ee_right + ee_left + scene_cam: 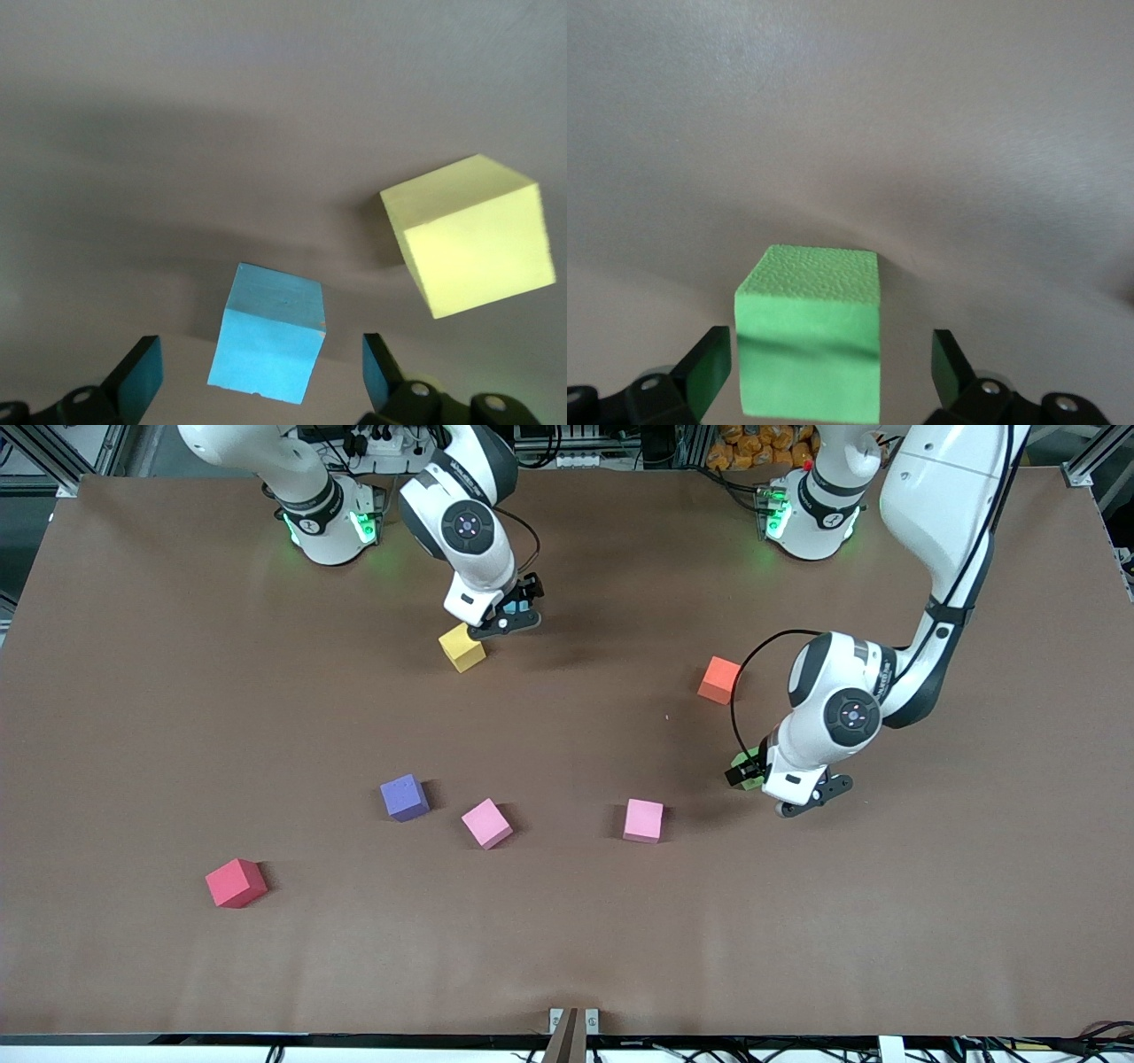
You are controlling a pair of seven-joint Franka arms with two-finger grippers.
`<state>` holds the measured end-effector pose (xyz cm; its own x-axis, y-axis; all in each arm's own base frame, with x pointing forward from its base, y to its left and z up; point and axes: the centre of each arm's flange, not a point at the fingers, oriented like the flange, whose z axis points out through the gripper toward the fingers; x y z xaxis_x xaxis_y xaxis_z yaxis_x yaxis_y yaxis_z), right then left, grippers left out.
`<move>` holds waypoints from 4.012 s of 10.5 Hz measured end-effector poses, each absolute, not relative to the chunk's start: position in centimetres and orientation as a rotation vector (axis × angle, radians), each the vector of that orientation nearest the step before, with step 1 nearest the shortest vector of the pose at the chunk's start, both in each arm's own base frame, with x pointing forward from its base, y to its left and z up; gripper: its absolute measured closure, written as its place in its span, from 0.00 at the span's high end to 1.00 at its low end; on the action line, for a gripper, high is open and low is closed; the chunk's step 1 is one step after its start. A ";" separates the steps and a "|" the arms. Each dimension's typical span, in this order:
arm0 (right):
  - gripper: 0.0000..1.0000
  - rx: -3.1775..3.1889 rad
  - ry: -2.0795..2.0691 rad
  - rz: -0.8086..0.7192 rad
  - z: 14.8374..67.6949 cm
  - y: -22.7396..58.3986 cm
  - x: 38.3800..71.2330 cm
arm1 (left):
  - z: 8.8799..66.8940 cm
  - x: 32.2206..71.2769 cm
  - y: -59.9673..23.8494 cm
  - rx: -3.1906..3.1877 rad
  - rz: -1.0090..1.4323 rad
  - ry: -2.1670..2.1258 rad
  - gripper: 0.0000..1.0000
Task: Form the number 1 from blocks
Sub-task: 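Grasp the green cube with the left gripper while the right gripper reaches cyan, then place the cyan cube with the right gripper while the left gripper lifts green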
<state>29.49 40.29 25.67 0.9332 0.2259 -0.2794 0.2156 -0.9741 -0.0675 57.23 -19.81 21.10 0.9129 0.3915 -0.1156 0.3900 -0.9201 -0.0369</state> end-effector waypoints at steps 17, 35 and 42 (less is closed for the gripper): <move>1.00 -3.050 -0.159 0.640 20.5 39.9 26.6 | 19.0 56.9 -20.1 -3.022 0.185 -0.535 0.60; 0.54 -3.093 -0.027 0.232 22.9 44.0 42.6 | 25.9 59.0 -22.3 -3.064 0.074 -0.510 0.59; 1.00 -3.123 0.013 0.291 23.1 42.9 44.9 | 26.1 58.5 -23.1 -3.056 0.112 -0.485 0.59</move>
